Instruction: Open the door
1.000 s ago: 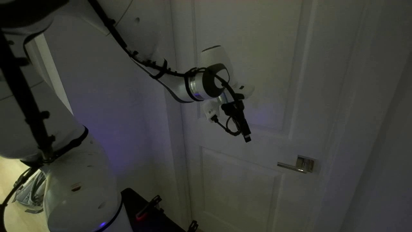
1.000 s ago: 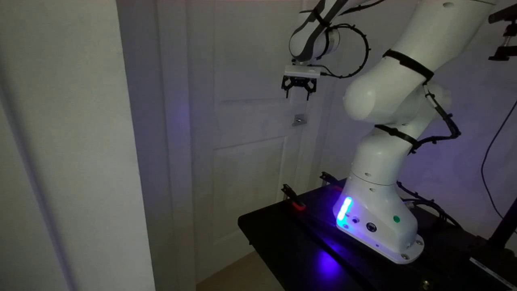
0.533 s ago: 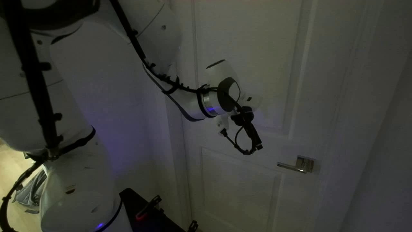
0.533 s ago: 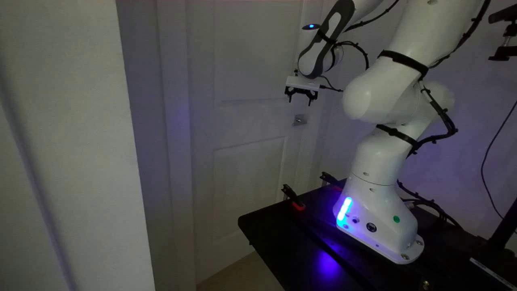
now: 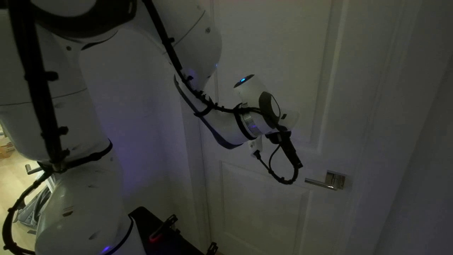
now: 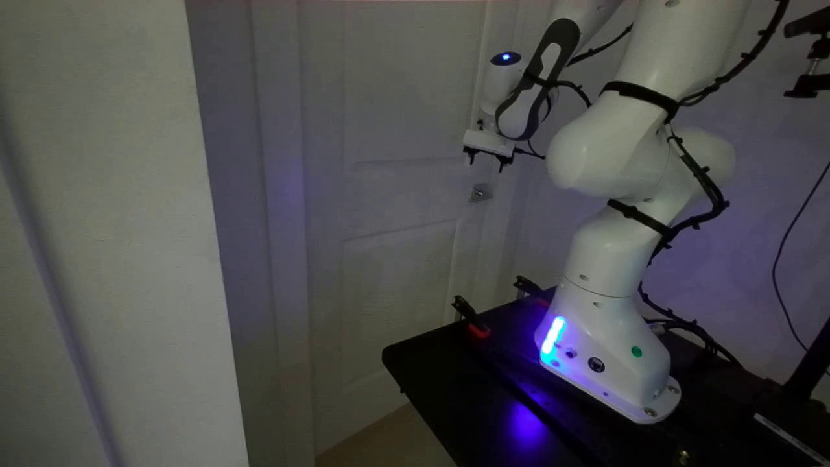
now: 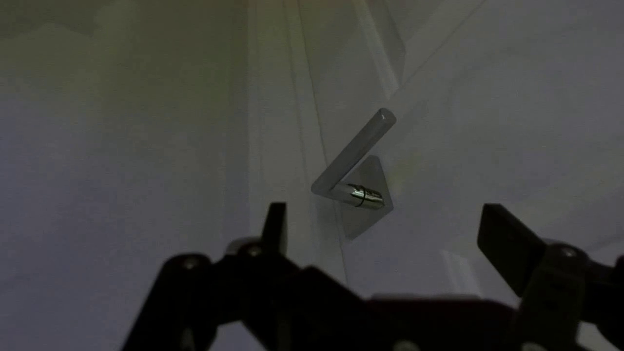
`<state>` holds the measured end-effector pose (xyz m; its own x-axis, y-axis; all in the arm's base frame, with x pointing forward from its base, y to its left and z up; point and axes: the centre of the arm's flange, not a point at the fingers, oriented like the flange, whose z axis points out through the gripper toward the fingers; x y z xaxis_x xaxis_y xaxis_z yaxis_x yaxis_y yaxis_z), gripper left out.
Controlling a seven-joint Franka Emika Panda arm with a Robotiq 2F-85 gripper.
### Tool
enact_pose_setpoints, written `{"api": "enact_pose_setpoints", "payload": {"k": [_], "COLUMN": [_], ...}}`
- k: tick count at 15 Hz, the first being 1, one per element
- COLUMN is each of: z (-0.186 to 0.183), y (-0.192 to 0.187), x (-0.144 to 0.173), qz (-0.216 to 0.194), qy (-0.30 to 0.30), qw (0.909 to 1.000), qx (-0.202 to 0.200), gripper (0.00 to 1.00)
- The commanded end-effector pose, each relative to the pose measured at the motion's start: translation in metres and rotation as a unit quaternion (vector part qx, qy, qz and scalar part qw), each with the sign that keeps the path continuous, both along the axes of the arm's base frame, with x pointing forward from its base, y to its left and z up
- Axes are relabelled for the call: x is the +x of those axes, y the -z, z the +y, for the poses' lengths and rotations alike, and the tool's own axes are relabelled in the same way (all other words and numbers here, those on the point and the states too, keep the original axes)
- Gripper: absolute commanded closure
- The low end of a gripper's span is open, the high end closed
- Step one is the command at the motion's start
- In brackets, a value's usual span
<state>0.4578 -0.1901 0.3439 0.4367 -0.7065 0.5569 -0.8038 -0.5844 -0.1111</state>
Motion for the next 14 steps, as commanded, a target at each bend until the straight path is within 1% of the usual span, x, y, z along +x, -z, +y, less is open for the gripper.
{"api": "enact_pose_setpoints", "payload": {"k": [1, 8, 14], "z": [-0.009, -0.014, -0.028], "y": [0.024, 0.064, 0.102], "x": [0.023, 0.054, 0.073], "qz": [-0.022, -0.022, -0.015], "qy": [0.01, 0.009, 0.014], "qw": [0.9997, 0.9997, 0.9998], "qx": [-0.005, -0.003, -0.007], "gripper": [0.0, 0.0, 0.0]}}
